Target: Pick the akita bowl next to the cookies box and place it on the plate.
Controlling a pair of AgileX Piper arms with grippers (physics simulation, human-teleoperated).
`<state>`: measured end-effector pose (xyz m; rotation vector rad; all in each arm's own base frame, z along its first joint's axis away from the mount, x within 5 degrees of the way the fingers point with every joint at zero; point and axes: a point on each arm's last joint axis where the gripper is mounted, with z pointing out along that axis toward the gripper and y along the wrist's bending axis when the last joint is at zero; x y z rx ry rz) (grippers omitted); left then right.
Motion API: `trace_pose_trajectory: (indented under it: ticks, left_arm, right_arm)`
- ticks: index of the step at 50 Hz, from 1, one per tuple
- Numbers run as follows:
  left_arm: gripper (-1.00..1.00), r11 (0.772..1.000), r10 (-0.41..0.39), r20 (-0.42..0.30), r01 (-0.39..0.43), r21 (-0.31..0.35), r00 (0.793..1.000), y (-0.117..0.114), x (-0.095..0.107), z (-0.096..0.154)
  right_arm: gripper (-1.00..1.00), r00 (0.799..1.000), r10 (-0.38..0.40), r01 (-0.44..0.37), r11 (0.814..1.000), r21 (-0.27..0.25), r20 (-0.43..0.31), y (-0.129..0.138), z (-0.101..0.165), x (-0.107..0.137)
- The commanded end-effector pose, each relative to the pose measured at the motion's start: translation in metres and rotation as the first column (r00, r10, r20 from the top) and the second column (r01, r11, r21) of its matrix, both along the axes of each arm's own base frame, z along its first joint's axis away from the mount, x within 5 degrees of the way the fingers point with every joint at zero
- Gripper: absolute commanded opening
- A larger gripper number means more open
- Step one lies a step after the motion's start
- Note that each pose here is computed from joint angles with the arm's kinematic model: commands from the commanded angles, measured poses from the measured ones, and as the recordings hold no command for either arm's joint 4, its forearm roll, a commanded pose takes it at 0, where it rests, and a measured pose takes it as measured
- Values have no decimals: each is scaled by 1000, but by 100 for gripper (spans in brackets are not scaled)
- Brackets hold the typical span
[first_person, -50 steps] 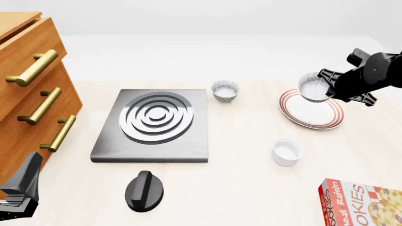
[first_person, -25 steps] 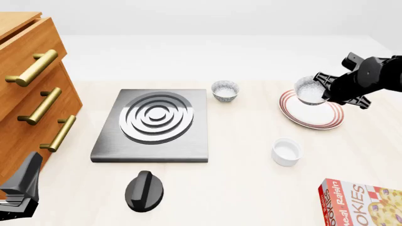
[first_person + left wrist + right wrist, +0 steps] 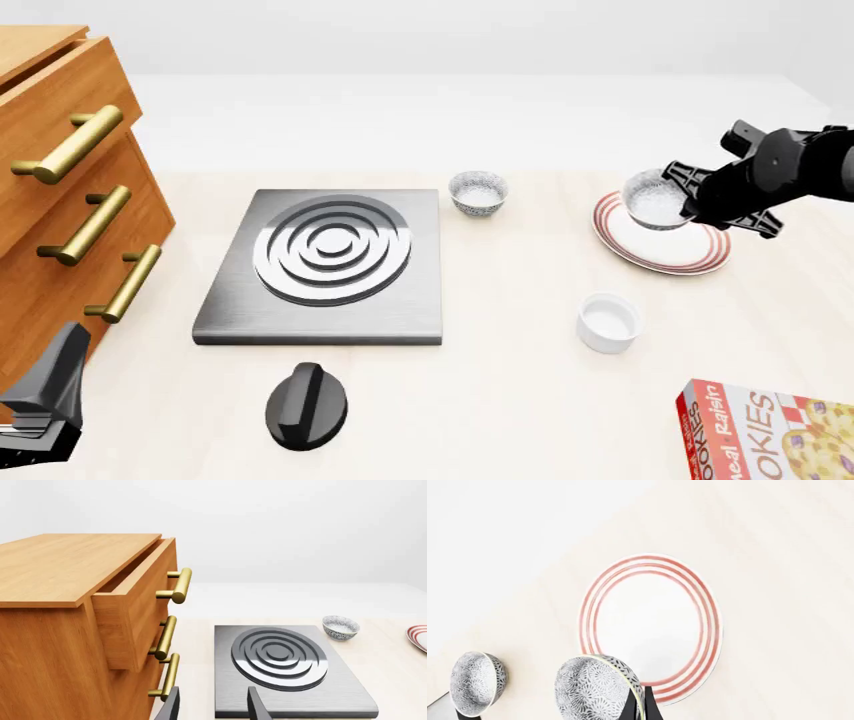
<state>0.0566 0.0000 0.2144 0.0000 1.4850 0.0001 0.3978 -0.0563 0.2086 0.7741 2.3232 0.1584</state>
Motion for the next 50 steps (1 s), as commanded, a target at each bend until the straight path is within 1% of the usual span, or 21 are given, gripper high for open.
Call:
trace_pose_trajectory:
  ticks: [1, 5, 14, 50]
  left_arm:
    - [100, 1000, 0, 0, 0, 0, 1000, 0, 0, 0]
    - [100, 1000, 0, 0, 0, 0, 1000, 0, 0, 0]
    - [100, 1000, 0, 0, 0, 0, 1000, 0, 0, 0]
    - [100, 1000, 0, 0, 0, 0, 1000, 0, 0, 0]
  right_arm:
    - [-100, 1000, -3, 3, 1000, 4, 1, -1, -1, 1]
    - [-100, 1000, -6, 6, 1000, 11, 1, 1, -3, 1]
    - [-100, 1000, -9, 9, 1000, 8, -5, -1, -3, 1]
    - [-100, 999, -11, 11, 1000, 4, -43, -7, -22, 6]
